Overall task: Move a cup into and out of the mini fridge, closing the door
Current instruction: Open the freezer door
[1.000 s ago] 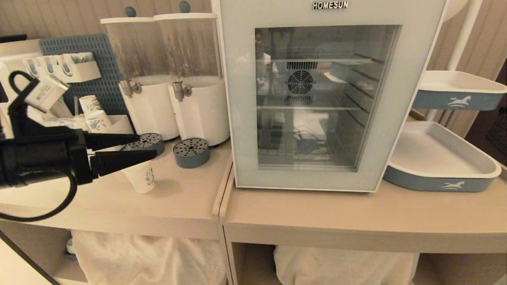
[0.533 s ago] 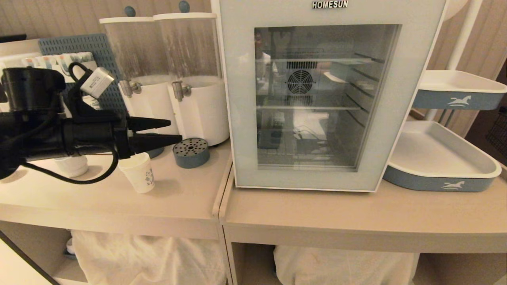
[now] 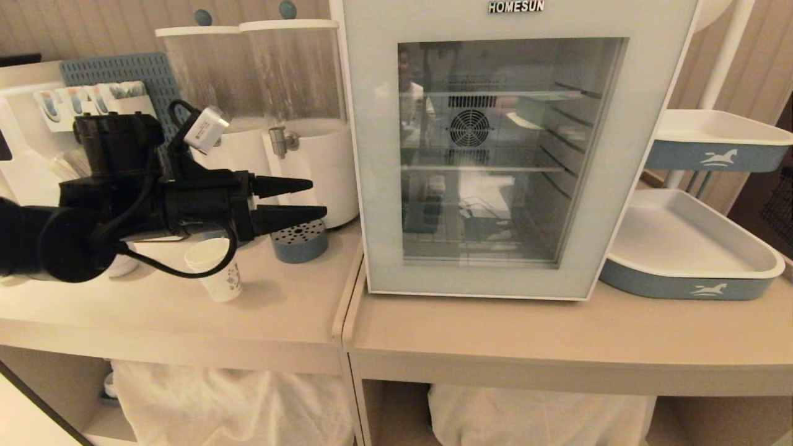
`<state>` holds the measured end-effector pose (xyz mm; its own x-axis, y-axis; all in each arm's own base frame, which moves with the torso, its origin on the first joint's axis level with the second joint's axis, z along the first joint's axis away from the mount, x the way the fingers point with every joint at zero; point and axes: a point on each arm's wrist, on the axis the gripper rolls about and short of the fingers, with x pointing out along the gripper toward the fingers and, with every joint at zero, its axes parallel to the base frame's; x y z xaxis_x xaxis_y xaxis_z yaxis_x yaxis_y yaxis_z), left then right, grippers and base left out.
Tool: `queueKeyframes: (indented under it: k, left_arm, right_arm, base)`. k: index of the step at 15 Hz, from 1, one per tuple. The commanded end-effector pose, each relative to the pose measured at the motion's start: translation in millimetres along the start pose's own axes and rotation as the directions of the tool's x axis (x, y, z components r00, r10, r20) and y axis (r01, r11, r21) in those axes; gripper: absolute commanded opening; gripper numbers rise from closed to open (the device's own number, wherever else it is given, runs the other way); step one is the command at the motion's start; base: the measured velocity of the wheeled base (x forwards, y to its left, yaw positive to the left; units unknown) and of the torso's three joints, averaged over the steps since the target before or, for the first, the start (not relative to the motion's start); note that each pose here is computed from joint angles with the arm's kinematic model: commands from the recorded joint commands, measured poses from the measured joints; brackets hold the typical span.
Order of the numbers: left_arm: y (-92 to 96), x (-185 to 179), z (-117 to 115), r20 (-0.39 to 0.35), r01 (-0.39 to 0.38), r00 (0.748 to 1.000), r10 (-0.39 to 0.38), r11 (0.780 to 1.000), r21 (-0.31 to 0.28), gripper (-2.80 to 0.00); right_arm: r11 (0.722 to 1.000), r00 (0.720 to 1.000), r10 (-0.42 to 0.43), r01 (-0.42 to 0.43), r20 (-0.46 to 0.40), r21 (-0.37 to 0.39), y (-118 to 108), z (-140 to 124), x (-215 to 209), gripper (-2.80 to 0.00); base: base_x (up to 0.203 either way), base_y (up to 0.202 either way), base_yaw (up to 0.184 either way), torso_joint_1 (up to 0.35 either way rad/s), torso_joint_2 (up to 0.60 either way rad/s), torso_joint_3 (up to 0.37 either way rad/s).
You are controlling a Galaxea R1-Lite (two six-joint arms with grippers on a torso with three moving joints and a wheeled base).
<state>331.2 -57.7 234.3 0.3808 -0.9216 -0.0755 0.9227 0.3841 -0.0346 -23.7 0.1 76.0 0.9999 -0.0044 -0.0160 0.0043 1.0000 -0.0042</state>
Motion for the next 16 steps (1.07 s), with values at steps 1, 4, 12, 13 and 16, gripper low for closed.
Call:
queueKeyframes:
  k: [1, 4, 12, 13, 16]
  left_arm:
    - [4.3, 9, -5, -0.004, 0.025, 1.0, -0.025, 1.0, -0.006, 0.0]
    - [11.3, 15, -13, 0.001, 0.143, 0.99, -0.143, 0.99, -0.019, 0.0]
    - [40.2, 32, -8, 0.03, 0.176, 0.984, -0.178, 0.983, 0.052, 0.0]
    - [40.3, 33, -8, 0.03, 0.176, 0.984, -0.178, 0.983, 0.053, 0.0]
    - [45.7, 50, -6, 0.036, 0.205, 0.977, -0.208, 0.976, 0.078, 0.0]
  right_arm:
    - [1.0, 1.0, 0.0, 0.0, 0.001, 0.0, 0, 0, 0, -2.8]
    - [1.0, 1.0, -0.001, 0.001, -0.001, 0.0, 0, 0, 0, -2.8]
    - [1.0, 1.0, 0.0, 0.0, -0.001, 0.0, 0, 0, 0, -2.8]
    - [1.0, 1.0, 0.0, 0.0, -0.001, 0.0, 0, 0, 0, -2.8]
    - [1.0, 1.0, 0.0, 0.0, 0.0, 0.0, 0, 0, 0, -2.8]
  base:
    - [0.0, 0.0, 0.0, 0.0, 0.0, 0.0]
    - [0.0, 0.0, 0.0, 0.0, 0.0, 0.0]
    - [0.0, 0.0, 0.0, 0.0, 0.0, 0.0]
    - [0.0, 0.0, 0.0, 0.0, 0.0, 0.0]
    - [0.0, 0.0, 0.0, 0.0, 0.0, 0.0]
